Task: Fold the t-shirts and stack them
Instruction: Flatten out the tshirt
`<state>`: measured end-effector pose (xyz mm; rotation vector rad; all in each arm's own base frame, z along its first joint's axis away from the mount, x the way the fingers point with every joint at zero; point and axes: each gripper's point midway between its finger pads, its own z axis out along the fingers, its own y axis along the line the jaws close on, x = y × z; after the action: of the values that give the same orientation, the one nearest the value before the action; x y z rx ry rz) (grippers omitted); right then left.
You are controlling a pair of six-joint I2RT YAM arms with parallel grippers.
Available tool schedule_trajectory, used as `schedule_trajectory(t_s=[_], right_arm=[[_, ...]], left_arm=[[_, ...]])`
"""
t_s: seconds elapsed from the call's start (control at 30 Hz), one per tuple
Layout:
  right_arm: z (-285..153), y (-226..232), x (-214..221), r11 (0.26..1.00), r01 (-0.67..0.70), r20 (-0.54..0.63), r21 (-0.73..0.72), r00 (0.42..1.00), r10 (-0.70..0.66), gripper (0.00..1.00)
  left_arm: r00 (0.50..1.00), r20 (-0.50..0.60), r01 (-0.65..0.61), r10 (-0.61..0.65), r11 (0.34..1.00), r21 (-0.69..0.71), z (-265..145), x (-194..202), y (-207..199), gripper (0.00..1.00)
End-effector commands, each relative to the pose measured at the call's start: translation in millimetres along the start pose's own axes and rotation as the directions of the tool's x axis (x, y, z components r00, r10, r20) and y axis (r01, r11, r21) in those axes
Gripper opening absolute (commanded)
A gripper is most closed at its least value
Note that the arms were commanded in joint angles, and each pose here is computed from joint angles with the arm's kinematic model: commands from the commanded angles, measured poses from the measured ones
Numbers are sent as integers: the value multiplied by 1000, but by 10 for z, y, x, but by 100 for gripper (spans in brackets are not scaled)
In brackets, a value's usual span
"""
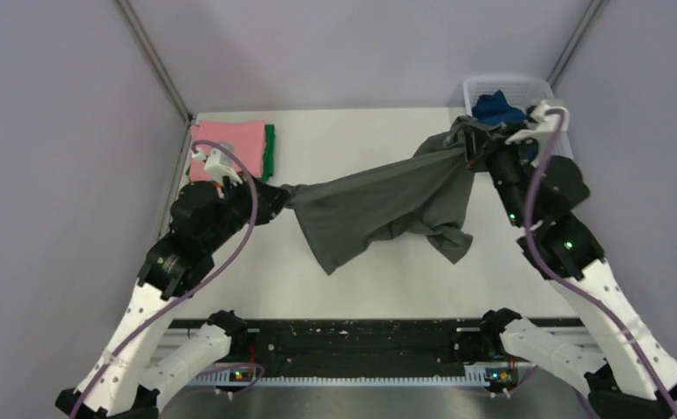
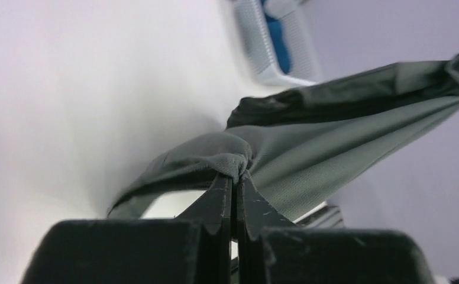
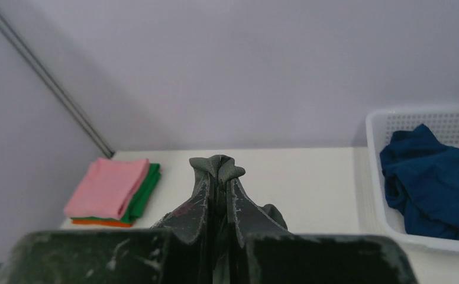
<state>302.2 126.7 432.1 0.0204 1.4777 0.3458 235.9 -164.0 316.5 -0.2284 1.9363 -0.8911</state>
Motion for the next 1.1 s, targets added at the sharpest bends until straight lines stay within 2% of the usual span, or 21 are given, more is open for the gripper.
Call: schedule_trajectory(t_s=[0.0, 0.17, 0.33, 0.43, 0.53, 0.67, 0.73, 0.77, 0.83, 0.9, 1.0, 1.03, 1.07], right_arm=[[-542, 196, -659, 980, -112, 108, -167, 985, 131, 0], [-1115, 629, -1291, 882, -103, 155, -459, 969, 194, 0], [-1333, 709, -1632, 852, -84, 190, -517, 959, 210, 0], [-1330, 690, -1701, 858, -90, 199, -505, 956, 217, 0], [-1143, 595, -1608, 897, -105, 191, -430, 960, 204, 0], [-636, 352, -1148, 965, -121, 147, -234, 976, 158, 0], [-346, 193, -789, 987, -115, 109, -110, 986, 127, 0], [-197, 111, -607, 993, -110, 91, -43, 989, 114, 0], [94, -76, -172, 992, -76, 37, 98, 997, 73, 0], [359, -209, 319, 978, -24, -41, 205, 999, 33, 0], [795, -243, 1055, 965, 66, -159, 252, 987, -26, 0], [959, -245, 1314, 964, 99, -211, 248, 976, -46, 2], [1105, -234, 1547, 965, 119, -267, 236, 962, -53, 9]], left_arm=[[993, 89, -99, 77, 958, 268, -530, -360, -720, 0], [975, 191, -196, 115, 850, 489, -1113, -637, -1342, 0], [964, 227, -250, 140, 770, 587, -1463, -773, -1688, 0], [957, 253, -270, 144, 767, 582, -1501, -854, -1738, 0], [949, 285, -263, 134, 836, 483, -1237, -965, -1564, 0], [959, 246, -200, 143, 954, 224, -506, -983, -1016, 0], [964, 213, -166, 161, 986, 8, -75, -967, -563, 0], [965, 195, -155, 175, 981, -112, 148, -951, -301, 0], [971, 148, -128, 188, 931, -342, 549, -888, 263, 0], [984, 62, -115, 166, 864, -490, 945, -742, 788, 0], [997, -58, -69, 41, 760, -646, 1397, -487, 1540, 0], [994, -106, -68, -9, 718, -693, 1546, -347, 1819, 0], [991, -129, -62, -45, 695, -716, 1635, -291, 1990, 0]])
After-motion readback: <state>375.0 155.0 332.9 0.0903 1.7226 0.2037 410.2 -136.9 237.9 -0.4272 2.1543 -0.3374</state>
